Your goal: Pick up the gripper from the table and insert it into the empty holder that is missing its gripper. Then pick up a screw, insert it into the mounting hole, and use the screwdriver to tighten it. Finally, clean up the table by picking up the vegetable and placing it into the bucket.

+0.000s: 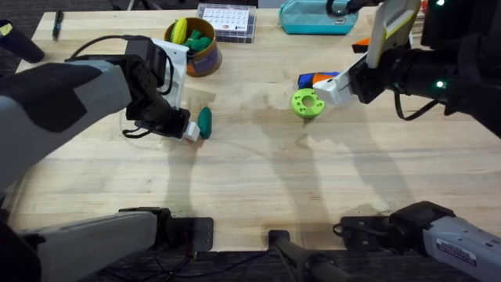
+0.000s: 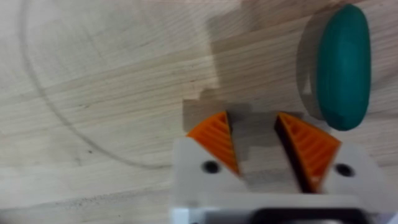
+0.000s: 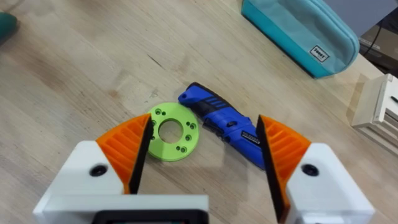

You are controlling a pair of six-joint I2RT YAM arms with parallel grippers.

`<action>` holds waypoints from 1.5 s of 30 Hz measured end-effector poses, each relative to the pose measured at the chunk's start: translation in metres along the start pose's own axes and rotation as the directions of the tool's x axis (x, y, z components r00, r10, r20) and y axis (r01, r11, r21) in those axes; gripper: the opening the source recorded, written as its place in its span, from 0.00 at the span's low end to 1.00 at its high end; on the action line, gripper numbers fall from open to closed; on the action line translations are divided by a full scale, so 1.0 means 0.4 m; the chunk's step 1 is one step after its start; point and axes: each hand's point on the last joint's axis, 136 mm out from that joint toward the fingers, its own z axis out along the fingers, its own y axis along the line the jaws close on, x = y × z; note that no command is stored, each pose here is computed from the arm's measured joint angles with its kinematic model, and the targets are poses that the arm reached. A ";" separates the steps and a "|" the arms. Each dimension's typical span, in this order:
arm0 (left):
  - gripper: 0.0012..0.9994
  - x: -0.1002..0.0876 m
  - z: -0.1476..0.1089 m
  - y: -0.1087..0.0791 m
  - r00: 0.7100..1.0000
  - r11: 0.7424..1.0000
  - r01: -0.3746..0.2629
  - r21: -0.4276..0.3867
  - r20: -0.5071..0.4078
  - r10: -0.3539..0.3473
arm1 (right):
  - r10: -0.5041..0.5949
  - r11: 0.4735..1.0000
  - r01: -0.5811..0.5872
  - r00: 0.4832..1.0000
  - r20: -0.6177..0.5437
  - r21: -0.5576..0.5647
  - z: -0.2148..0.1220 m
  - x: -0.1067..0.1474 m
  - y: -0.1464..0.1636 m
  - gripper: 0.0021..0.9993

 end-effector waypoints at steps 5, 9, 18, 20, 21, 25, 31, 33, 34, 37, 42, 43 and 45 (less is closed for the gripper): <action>0.48 0.013 -0.002 -0.004 1.000 1.000 0.021 0.007 -0.023 -0.021 | 0.002 1.000 -0.002 1.000 -0.020 -0.008 0.001 0.012 0.005 0.96; 0.48 -0.003 -0.027 -0.014 0.998 0.998 0.056 0.039 -0.023 -0.055 | 0.003 0.999 -0.005 1.000 -0.028 -0.050 0.000 0.020 0.024 0.96; 0.48 -0.151 -0.151 -0.084 0.968 0.942 0.183 0.281 0.116 -0.222 | 0.006 0.991 -0.007 1.000 -0.002 -0.135 -0.004 0.009 0.061 0.96; 0.48 -0.149 -0.155 -0.099 0.965 0.927 0.200 0.318 0.101 -0.243 | 0.007 0.990 -0.007 1.000 -0.001 -0.140 -0.004 0.008 0.063 0.96; 0.48 -0.149 -0.157 -0.105 0.963 0.920 0.207 0.332 0.095 -0.251 | 0.007 0.990 -0.007 1.000 0.000 -0.143 -0.004 0.008 0.064 0.96; 0.27 -0.149 -0.161 -0.123 0.960 0.905 0.222 0.362 0.082 -0.269 | 0.007 0.989 -0.007 1.000 0.002 -0.150 -0.004 0.007 0.067 0.96; 0.23 -0.152 -0.165 -0.151 0.965 0.903 0.203 0.379 0.079 -0.251 | 0.007 0.989 -0.007 1.000 0.003 -0.150 -0.004 0.007 0.067 0.96; 0.50 -0.151 -0.165 -0.158 0.967 0.904 0.197 0.378 0.077 -0.243 | 0.007 0.989 -0.007 1.000 0.003 -0.150 -0.004 0.007 0.067 0.96; 0.64 -0.151 -0.164 -0.161 0.967 0.906 0.198 0.373 0.075 -0.242 | 0.007 0.989 -0.007 1.000 0.002 -0.150 -0.004 0.007 0.067 0.96; 0.82 -0.147 -0.157 -0.162 0.969 0.926 0.201 0.321 0.071 -0.235 | 0.007 0.989 -0.007 1.000 0.003 -0.150 -0.004 0.007 0.067 0.96; 0.92 -0.146 -0.147 -0.171 0.976 0.962 0.179 0.208 0.084 -0.200 | 0.007 0.989 -0.007 1.000 0.003 -0.150 -0.004 0.007 0.067 0.96; 0.95 -0.145 -0.146 -0.172 0.977 0.967 0.175 0.188 0.086 -0.193 | 0.007 0.989 -0.007 1.000 0.003 -0.150 -0.004 0.007 0.067 0.96; 0.96 -0.145 -0.144 -0.171 0.978 0.974 0.173 0.144 0.091 -0.187 | 0.007 0.989 -0.007 1.000 0.003 -0.150 -0.004 0.007 0.068 0.96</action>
